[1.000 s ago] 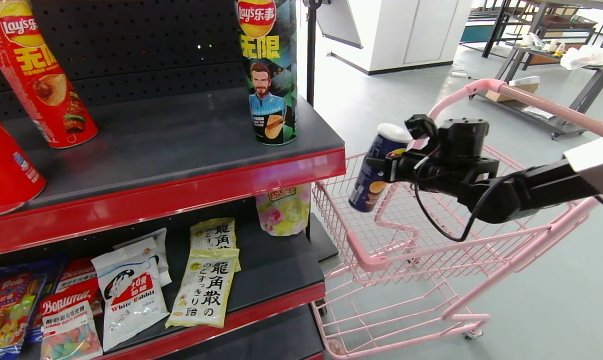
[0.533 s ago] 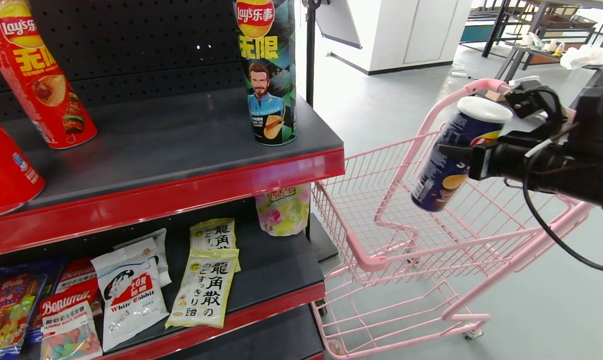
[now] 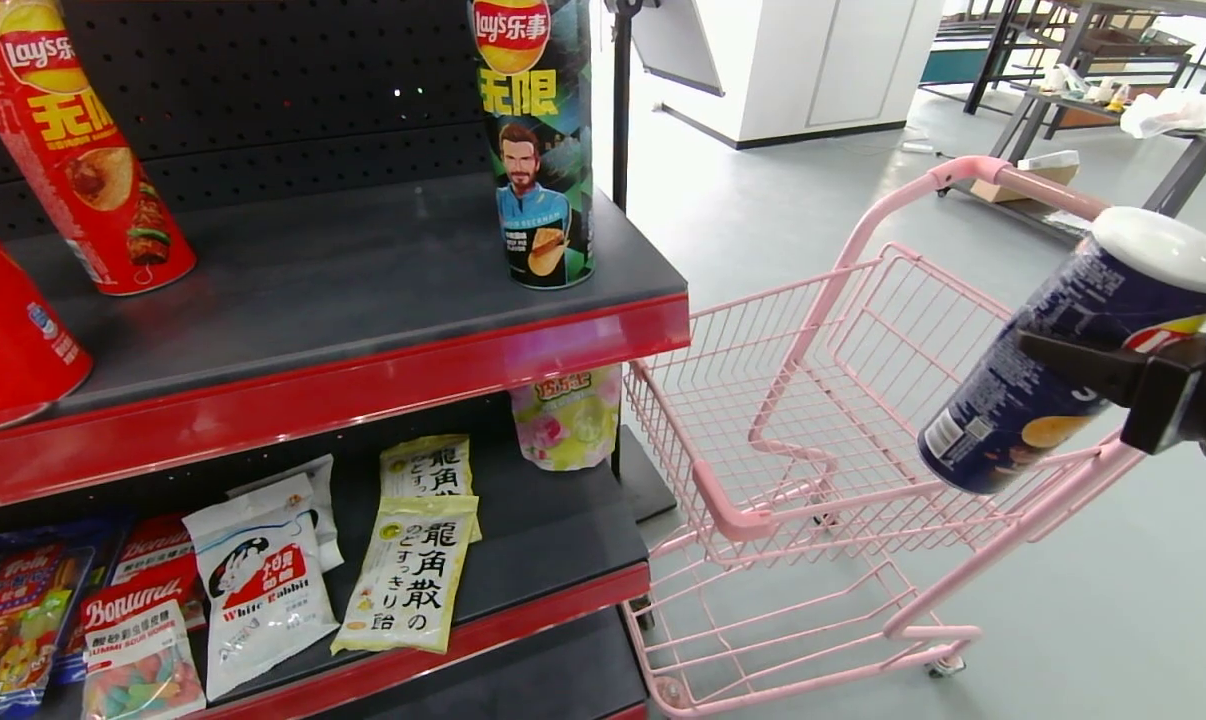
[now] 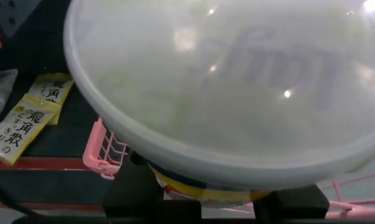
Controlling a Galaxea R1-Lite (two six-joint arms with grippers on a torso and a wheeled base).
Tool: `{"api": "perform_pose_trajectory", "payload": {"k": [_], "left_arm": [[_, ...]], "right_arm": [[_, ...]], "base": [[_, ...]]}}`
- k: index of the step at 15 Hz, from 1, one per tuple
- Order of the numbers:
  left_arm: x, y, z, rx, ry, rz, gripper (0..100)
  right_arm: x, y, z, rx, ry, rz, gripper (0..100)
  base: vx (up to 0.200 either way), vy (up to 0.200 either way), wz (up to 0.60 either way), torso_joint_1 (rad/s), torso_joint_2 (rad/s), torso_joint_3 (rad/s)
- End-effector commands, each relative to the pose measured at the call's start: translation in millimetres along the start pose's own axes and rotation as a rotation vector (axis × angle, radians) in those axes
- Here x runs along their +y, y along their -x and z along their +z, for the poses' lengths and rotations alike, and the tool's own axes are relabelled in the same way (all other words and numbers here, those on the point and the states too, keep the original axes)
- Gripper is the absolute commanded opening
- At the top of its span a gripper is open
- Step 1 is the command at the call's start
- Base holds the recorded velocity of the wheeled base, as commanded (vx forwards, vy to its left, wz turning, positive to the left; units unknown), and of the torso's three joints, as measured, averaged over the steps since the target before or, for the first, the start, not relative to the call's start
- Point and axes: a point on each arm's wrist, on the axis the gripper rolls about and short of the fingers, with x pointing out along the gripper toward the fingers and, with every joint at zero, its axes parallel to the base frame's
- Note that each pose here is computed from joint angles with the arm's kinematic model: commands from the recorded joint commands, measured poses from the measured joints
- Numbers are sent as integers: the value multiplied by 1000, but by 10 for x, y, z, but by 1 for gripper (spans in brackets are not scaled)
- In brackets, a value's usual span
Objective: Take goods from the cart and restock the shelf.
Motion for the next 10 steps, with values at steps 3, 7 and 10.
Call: {"api": "perform_pose_trajectory", "payload": {"k": [3,7,10], "left_arm": [[1,12,-6,-8,-14,5,100],[7,21,4,-16,-19,4,100],[7,23,5,-19,-30,5,100]], "right_arm": [[14,235,82,-55,10,-21,0],[-9,239,75,-52,9,-36,0],[-19,231,53,-42,20,-46,0]], "base": [[-200,0,0,4,2,7],[-50,0,0,-1,2,1],[0,0,600,7,1,2]]}}
